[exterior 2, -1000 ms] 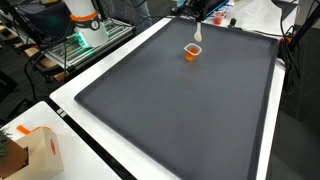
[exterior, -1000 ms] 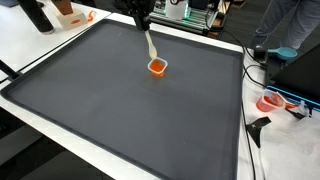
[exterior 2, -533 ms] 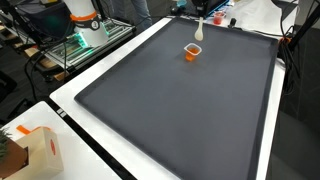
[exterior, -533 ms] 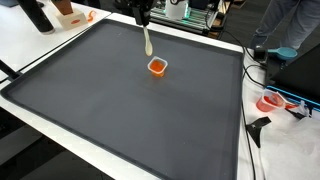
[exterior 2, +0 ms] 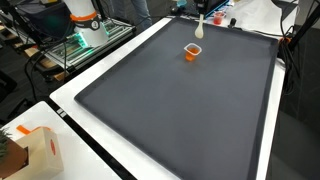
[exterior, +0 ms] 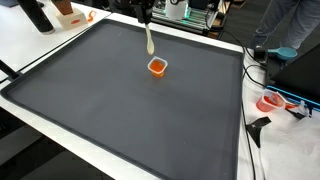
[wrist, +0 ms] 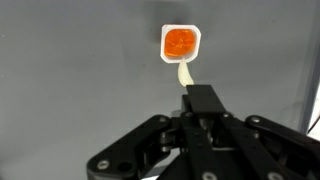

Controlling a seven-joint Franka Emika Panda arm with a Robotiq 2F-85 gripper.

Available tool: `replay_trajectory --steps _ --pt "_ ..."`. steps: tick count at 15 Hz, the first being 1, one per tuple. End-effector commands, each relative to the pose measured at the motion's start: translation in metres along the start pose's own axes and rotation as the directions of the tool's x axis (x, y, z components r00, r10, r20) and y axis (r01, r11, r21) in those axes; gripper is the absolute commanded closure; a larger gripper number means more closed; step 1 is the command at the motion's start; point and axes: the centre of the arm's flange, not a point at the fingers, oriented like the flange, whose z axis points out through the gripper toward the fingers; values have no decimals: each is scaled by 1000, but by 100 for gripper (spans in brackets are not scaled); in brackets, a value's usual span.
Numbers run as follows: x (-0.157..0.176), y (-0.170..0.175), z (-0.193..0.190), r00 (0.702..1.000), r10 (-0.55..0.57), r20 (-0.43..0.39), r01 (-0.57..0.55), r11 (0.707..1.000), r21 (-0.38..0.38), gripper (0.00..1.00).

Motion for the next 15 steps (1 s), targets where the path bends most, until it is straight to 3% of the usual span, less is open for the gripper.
replay_trajectory --steps 1,2,4,8,11,15 --pt "0 0 0 1000 0 0 0 1000 0 87" --pt "0 0 0 1000 0 0 0 1000 0 97" --pt "-1 -12 -3 1000 10 27 -8 997 -71 97" --pt "3 -36 -5 999 41 1 -40 974 -222 97" --pt "6 -59 4 998 50 -39 -61 924 -377 97" --pt "9 -89 32 996 42 -82 -80 837 -541 97"
